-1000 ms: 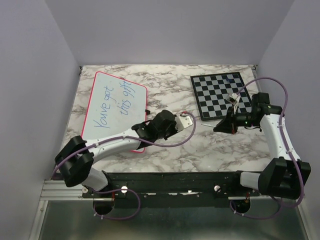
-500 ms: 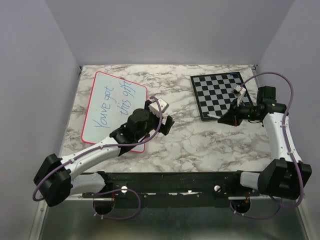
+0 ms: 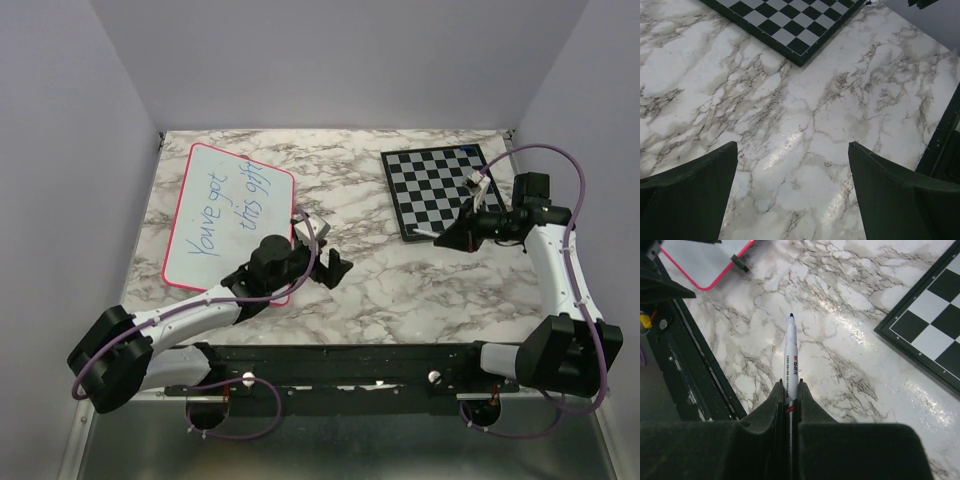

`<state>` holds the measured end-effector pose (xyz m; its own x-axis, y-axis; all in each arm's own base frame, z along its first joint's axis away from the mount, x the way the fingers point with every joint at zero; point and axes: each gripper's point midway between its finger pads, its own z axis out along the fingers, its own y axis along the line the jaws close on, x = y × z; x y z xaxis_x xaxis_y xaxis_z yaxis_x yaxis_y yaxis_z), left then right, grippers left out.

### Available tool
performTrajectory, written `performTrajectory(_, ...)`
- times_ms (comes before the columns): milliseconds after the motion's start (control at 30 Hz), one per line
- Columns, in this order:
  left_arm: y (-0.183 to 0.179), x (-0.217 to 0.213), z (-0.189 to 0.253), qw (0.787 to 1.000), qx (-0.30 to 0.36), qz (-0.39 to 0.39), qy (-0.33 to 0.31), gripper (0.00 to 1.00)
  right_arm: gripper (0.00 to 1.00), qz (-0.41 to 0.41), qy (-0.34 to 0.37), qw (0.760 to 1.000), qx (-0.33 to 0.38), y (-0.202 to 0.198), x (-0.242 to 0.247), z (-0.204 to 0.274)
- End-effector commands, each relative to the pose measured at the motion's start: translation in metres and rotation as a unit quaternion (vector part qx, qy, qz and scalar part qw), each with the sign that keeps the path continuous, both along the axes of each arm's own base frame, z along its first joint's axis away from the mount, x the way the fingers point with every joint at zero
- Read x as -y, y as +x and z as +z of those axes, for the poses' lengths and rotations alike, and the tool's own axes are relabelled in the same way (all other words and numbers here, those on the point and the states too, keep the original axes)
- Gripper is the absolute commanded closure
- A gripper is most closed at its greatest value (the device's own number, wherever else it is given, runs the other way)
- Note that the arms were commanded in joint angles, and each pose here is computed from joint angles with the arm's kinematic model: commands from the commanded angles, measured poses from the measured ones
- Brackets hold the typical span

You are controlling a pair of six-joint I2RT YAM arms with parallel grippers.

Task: Write a sentence on the whiteboard
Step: Put down the whiteboard marker without the cap at the center of the board, then pick up the pen cap from the corner of the board.

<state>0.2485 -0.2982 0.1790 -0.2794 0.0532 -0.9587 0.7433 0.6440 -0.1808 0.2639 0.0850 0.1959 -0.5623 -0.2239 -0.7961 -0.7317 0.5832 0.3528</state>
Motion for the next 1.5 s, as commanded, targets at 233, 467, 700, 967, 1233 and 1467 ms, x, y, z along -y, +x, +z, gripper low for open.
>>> performTrajectory(233,-0.006,0.029,0.054,0.948,-0.104,-0.063,-0.295,0.01,0.99,0.052,0.0,0.999,-0.014,-0.009,-0.021,-0.04)
performTrajectory(467,-0.001,-0.001,0.067,0.969,-0.059,-0.023,-0.24,0.01,0.93,0.048,-0.111,0.991,-0.052,0.003,0.004,-0.117)
performTrajectory(700,-0.007,-0.02,0.065,0.975,-0.047,-0.008,-0.218,0.01,0.86,0.028,-0.163,0.985,-0.051,0.022,0.015,-0.151)
performTrajectory(967,-0.019,-0.034,0.08,0.982,-0.025,-0.008,-0.188,0.01,0.71,0.02,-0.205,0.975,-0.087,0.018,0.026,-0.169)
performTrajectory(1233,-0.03,-0.047,0.093,0.987,-0.009,-0.011,-0.159,0.01,0.6,0.01,-0.219,0.971,-0.096,0.02,0.032,-0.16)
performTrajectory(1467,-0.036,-0.065,0.099,0.999,0.014,-0.012,-0.048,0.01,0.46,-0.026,-0.222,0.974,0.037,0.083,0.041,-0.043)
